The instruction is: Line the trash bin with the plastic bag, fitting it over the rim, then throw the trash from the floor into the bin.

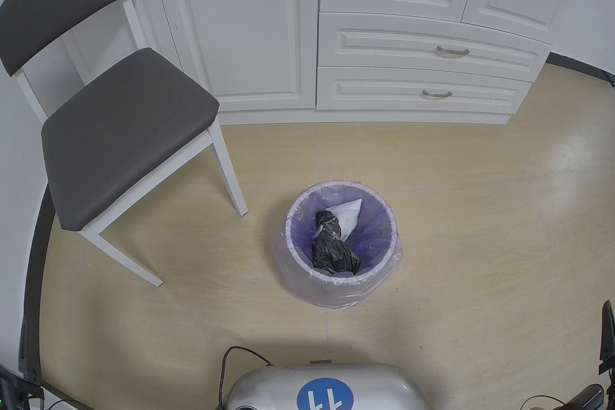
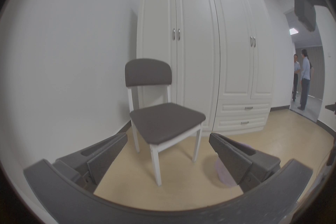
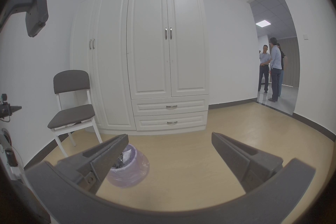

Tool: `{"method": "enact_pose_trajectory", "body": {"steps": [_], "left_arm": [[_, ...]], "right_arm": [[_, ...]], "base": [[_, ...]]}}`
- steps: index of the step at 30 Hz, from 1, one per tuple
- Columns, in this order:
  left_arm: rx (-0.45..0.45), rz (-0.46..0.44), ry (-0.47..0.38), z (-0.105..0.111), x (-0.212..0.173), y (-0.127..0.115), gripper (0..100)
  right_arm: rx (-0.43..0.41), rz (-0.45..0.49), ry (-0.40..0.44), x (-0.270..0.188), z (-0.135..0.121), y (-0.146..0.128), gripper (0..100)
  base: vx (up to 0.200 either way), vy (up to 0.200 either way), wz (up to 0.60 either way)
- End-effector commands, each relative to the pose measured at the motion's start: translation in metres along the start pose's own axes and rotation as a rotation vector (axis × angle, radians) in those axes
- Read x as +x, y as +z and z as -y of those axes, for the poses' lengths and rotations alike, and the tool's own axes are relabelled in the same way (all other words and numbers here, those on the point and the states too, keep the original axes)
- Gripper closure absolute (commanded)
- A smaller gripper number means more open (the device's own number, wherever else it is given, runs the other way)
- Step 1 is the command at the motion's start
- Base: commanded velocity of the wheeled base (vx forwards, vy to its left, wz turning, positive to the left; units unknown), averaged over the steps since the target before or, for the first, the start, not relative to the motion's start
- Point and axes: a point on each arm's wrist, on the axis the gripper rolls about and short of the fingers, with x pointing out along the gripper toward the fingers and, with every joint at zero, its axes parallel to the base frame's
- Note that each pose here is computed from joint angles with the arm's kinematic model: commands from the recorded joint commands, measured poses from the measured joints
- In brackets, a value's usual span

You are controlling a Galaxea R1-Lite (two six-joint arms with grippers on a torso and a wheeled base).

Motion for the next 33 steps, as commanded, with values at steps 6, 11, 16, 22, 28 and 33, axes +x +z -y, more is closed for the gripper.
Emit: {"method": "enact_pose_trajectory", "body": {"steps": [6, 11, 16, 22, 28, 33], "left_arm": [[0.032, -0.154, 0.005, -0.001, -0.002, -0.020, 0], [0.036, -0.163, 0.003, -0.001, -0.002, -0.021, 0], [0.043, -0.173, -0.003, -0.001, -0.002, -0.022, 0], [0.071, -0.184, -0.069, 0.001, -0.002, -0.023, 0], [0.071, -0.184, -0.069, 0.001, -0.002, -0.023, 0], [0.077, -0.182, -0.074, 0.001, -0.002, -0.023, 0]], "right_arm": [[0.002, -0.173, 0.009, -0.002, 0.001, -0.022, 0], [0.008, -0.198, 0.047, -0.003, 0.000, -0.025, 0], [0.004, -0.198, 0.058, -0.003, -0.001, -0.025, 0], [-0.013, -0.199, 0.072, -0.003, -0.001, -0.025, 0], [-0.049, -0.195, 0.081, -0.003, -0.001, -0.025, 0], [-0.152, -0.189, 0.094, -0.003, -0.001, -0.025, 0]], "base": [[0.000, 0.000, 0.00], [0.000, 0.000, 0.00], [0.000, 0.000, 0.00], [0.000, 0.000, 0.00], [0.000, 0.000, 0.00], [0.000, 0.000, 0.00]]}}
